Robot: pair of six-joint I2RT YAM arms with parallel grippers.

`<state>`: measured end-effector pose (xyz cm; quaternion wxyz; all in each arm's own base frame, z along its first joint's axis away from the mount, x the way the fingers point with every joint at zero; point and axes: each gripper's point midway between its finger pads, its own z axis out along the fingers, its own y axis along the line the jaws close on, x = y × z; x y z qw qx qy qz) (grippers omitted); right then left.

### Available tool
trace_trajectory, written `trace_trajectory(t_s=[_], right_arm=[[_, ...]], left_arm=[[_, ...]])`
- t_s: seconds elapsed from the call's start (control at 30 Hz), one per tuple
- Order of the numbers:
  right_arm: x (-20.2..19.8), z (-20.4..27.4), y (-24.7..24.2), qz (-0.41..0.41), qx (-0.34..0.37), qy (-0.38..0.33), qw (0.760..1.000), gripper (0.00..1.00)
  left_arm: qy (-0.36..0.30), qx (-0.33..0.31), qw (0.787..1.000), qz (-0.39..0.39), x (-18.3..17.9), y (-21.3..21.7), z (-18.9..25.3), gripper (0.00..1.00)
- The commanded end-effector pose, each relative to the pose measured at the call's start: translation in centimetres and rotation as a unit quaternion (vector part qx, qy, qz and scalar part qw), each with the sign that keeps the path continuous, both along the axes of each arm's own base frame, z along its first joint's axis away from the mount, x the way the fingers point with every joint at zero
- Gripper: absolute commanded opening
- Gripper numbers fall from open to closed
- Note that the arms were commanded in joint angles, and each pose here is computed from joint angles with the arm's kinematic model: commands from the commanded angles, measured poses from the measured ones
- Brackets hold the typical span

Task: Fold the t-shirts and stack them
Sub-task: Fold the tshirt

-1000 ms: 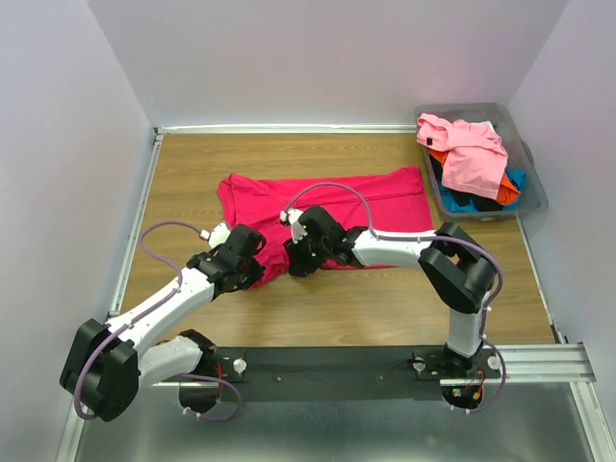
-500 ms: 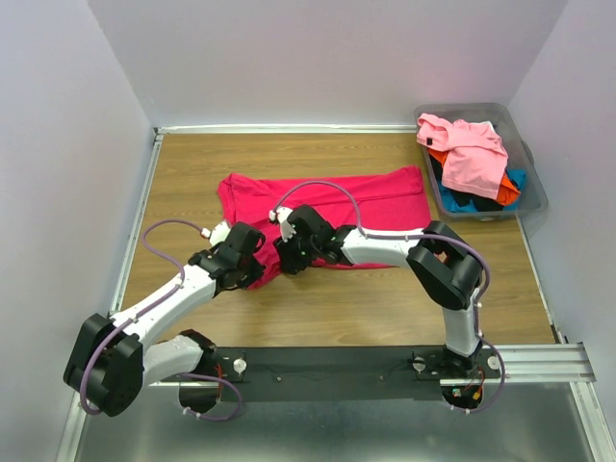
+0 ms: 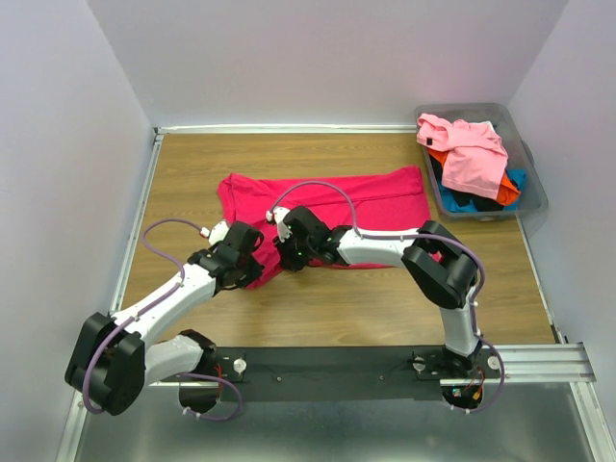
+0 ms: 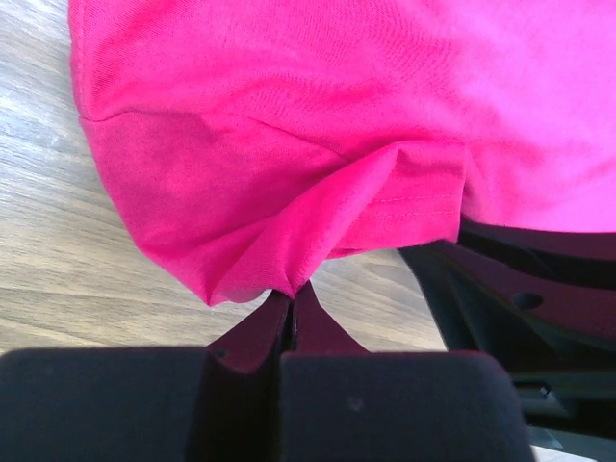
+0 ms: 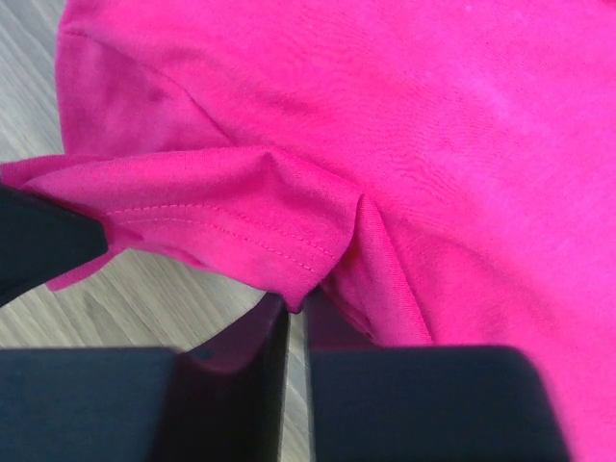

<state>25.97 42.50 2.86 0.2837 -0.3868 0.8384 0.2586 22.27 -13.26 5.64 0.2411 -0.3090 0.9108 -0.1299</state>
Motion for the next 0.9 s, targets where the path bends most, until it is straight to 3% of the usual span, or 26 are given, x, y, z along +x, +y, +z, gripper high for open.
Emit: trace_trajectory(t_s=[0.0, 0.17, 0.57, 0.87], right_arm=[[0.3, 0.6, 0.1, -0.004, -0.004, -0.019, 1.000, 0.10], [0.0, 1.7, -0.9, -0.009, -0.003, -0.025, 1.000, 0.01], [-3.9, 3.4, -4.7, 0.011, -0.023, 0.013, 1.000, 0.01], [-6.7, 3.5, -8.3, 0.014, -0.064, 0.050, 0.997, 0.01]], left_arm=[[-0.013, -0.005, 1.000, -0.004, 0.6, -0.1, 1.0, 0.00], [-0.014, -0.005, 1.000, -0.003, 0.4, 0.2, 1.5, 0.00], [0.011, -0.035, 0.998, -0.049, -1.3, -1.0, 1.4, 0.02], [0.055, -0.064, 0.986, -0.144, -4.5, -2.5, 1.6, 0.05]])
